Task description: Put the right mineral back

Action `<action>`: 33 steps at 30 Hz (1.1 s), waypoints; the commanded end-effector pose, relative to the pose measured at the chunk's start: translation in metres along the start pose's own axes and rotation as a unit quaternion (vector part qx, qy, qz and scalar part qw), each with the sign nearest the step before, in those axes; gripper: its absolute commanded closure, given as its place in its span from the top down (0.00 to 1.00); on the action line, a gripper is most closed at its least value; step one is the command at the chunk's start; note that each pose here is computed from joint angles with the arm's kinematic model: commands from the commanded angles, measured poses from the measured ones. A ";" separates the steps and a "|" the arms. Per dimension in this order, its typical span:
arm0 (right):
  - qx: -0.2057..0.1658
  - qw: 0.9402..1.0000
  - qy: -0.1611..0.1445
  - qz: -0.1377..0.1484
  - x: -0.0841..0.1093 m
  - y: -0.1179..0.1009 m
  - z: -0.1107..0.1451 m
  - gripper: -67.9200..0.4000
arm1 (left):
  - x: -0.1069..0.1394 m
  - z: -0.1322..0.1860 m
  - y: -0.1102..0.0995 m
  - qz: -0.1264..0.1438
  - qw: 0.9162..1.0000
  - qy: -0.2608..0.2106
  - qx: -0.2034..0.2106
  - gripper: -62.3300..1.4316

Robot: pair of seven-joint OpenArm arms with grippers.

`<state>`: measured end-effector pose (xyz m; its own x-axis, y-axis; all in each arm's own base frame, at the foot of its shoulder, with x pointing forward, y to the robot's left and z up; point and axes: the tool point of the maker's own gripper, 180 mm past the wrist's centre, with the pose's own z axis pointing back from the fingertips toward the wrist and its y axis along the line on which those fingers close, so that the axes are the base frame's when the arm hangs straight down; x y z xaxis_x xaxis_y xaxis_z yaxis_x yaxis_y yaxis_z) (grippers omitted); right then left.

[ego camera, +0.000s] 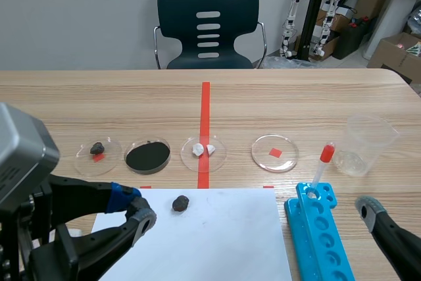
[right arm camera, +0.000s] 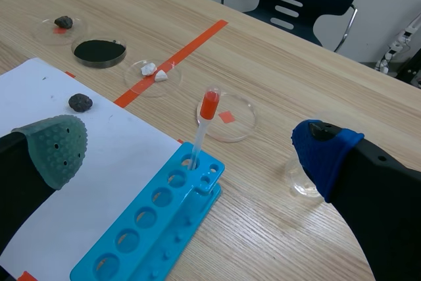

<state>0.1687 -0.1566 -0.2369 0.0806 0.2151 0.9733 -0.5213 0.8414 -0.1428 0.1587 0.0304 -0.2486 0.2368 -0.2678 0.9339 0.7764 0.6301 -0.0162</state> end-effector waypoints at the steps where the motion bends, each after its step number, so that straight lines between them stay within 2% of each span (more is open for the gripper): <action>1: 0.002 1.000 -0.018 0.003 0.010 -0.001 -0.003 1.00 | 0.007 0.000 0.000 -0.009 1.000 -0.011 0.001 0.23; 4: 0.002 1.000 -0.018 0.003 0.010 -0.001 -0.003 1.00 | 0.001 0.000 0.000 -0.012 1.000 0.006 0.001 0.23; 26: 0.002 1.000 -0.018 0.003 0.010 -0.001 -0.003 1.00 | -0.005 0.000 0.001 -0.012 1.000 0.022 0.001 0.23; 33: 0.002 1.000 -0.018 0.003 0.010 -0.001 -0.003 1.00 | -0.006 -0.003 -0.006 0.003 1.000 0.024 -0.004 0.23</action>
<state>0.1687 -0.1566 -0.2369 0.0806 0.2151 0.9733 -0.5213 0.8414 -0.1428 0.1544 0.0340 -0.2630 0.2742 -0.3373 0.9006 0.7794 0.6265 -0.0027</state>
